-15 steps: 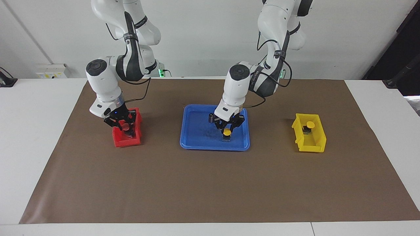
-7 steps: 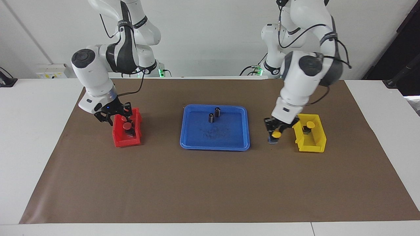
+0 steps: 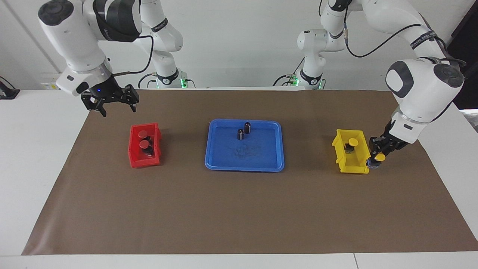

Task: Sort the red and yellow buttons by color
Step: 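Drop the red button in the red bin while the left gripper carries yellow, then release the yellow button into the yellow bin with the left gripper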

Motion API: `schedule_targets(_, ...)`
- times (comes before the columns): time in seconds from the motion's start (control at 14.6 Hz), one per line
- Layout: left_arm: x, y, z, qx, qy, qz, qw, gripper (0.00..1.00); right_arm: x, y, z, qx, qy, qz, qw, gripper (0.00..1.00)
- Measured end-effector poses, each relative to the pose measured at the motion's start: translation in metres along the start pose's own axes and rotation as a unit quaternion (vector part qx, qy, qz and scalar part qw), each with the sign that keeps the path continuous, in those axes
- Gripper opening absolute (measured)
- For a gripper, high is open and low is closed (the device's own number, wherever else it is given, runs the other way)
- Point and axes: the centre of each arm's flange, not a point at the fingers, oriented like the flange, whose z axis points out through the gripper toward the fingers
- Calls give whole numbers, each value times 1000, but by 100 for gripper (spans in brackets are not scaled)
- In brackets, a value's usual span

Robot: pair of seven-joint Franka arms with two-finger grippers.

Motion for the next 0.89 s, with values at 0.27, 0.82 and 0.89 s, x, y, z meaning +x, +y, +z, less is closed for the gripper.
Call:
schedule_targets(0.27, -13, 6, 28, -2, -20, 14, 1000, 41, -9, 30, -38, 6, -11, 41, 999, 100)
schedule_targets(0.82, -42, 8, 76, -3, -17, 25, 1000, 41, -17, 67, -28, 10, -31, 94, 995, 100)
schedule_targets(0.89, -44, 8, 82, -2, -16, 25, 1000, 41, -17, 64, -27, 11, -34, 99, 994, 100)
